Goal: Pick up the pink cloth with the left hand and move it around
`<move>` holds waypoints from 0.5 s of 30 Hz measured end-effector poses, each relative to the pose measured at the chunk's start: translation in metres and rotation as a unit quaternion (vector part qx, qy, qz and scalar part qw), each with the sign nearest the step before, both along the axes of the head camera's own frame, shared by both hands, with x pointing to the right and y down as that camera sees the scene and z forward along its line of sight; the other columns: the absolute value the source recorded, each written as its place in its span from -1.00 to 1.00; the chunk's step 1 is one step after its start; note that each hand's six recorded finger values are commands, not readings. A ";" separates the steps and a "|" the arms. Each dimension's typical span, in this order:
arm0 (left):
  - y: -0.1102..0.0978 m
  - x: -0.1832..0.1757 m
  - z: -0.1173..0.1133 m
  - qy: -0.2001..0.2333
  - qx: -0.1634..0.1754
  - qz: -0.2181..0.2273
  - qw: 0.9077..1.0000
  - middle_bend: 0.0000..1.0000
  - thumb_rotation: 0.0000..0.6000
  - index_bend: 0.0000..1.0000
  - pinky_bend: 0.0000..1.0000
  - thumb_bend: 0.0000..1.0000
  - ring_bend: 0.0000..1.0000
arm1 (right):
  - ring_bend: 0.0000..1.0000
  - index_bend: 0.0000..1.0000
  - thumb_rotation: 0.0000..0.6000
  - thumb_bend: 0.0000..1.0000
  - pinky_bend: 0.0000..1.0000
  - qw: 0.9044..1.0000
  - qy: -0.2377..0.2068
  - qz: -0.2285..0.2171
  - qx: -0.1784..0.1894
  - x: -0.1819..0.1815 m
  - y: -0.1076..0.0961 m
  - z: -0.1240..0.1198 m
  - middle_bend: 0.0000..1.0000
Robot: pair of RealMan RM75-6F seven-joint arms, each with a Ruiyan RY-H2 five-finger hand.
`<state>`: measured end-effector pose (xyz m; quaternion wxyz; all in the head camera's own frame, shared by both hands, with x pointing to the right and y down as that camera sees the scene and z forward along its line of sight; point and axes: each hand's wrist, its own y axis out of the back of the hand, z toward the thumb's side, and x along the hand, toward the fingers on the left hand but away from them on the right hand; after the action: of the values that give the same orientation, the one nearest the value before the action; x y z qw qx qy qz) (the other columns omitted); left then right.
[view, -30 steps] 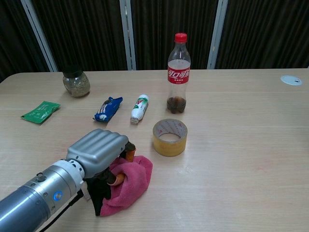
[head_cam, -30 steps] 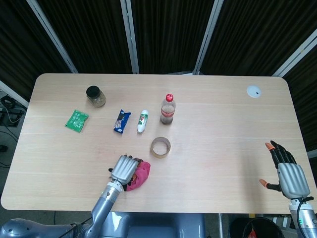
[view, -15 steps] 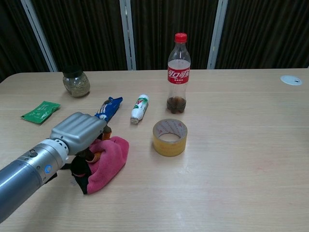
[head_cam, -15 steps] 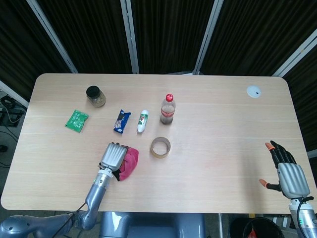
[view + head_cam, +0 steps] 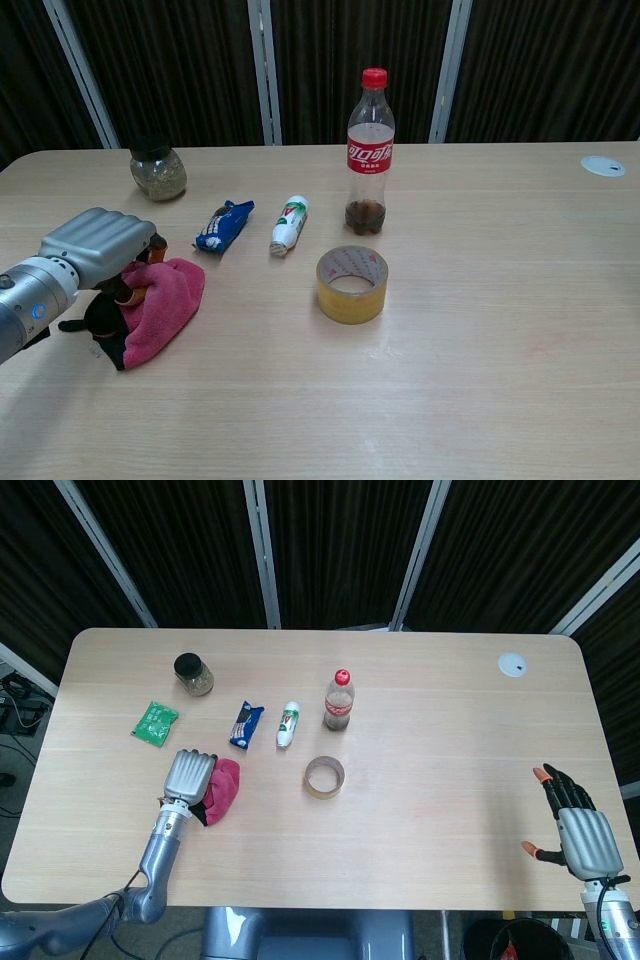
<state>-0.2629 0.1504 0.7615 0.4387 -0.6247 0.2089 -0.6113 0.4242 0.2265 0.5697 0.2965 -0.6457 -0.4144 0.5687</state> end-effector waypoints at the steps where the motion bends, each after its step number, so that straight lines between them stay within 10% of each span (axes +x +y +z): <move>1: 0.000 0.002 0.000 0.003 0.000 0.000 1.000 0.21 1.00 0.74 0.12 0.25 -0.02 | -1.00 -1.00 1.00 -0.99 -0.75 1.000 0.000 0.000 0.000 0.000 0.000 0.000 -1.00; 15: 0.014 0.088 -0.005 0.073 -0.003 0.047 0.996 0.20 1.00 0.74 0.12 0.24 -0.02 | -1.00 -1.00 1.00 -0.99 -0.75 1.000 -0.002 0.005 0.001 0.002 -0.001 -0.001 -1.00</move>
<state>-0.1751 0.1645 0.7565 0.4487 -0.6784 0.2088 -0.5431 0.4266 0.2257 0.5690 0.2937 -0.6443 -0.4188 0.5685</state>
